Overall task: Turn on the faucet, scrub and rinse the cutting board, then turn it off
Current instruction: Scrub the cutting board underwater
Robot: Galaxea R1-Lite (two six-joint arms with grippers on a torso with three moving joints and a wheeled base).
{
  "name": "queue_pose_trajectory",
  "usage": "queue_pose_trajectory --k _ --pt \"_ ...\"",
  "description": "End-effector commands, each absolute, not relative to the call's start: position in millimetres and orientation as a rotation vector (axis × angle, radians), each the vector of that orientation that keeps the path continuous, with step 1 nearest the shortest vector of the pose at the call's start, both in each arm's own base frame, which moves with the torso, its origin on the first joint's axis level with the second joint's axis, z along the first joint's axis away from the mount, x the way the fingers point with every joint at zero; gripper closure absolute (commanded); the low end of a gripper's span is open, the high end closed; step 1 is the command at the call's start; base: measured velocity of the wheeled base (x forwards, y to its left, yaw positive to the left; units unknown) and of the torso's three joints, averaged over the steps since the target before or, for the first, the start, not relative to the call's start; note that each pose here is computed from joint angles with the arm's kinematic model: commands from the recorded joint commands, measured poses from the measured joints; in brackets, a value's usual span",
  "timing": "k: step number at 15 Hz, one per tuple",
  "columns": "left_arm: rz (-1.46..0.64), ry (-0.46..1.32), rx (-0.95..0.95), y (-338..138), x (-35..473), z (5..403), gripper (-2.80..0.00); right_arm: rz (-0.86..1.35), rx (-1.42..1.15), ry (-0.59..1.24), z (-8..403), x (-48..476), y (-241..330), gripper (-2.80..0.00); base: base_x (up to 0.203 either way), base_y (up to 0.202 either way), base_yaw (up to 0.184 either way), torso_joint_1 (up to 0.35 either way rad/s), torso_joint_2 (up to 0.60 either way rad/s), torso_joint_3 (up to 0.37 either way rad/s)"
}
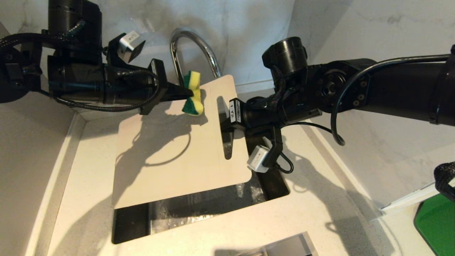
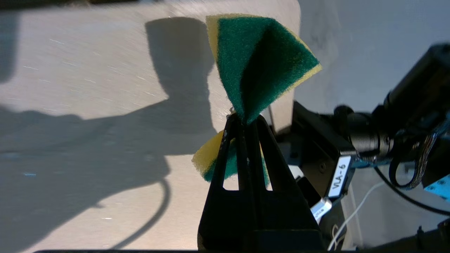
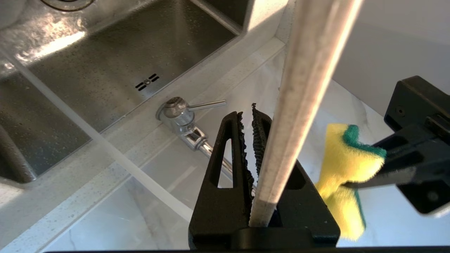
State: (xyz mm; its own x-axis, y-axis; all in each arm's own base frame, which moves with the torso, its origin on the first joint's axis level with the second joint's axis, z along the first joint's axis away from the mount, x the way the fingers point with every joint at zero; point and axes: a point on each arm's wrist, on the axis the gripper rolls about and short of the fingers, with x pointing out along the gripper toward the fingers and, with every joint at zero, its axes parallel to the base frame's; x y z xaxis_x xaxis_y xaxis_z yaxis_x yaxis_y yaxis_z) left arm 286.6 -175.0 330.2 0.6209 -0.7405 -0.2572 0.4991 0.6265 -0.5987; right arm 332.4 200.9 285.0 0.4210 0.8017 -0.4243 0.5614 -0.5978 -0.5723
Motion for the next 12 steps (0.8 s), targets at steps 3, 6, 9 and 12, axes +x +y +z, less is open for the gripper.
queue_pose_trajectory --k 3,6,9,12 --pt "-0.737 0.567 -0.495 -188 296 314 0.00 0.973 -2.347 -1.186 285 332 201 0.00 0.000 0.000 0.000 0.000 0.00 0.000" --pt "-0.697 0.579 -0.493 -185 303 307 0.00 0.974 -2.346 -1.185 285 332 201 0.00 0.000 0.000 0.000 0.000 0.00 0.000" --pt "-0.663 0.593 -0.475 -180 316 296 0.00 0.972 -2.346 -1.186 286 331 200 0.00 0.000 0.000 0.000 0.000 0.00 0.000" --pt "-0.612 0.609 -0.450 -170 334 281 0.00 0.969 -2.346 -1.187 287 331 200 0.00 0.000 0.000 0.000 0.000 0.00 0.000"
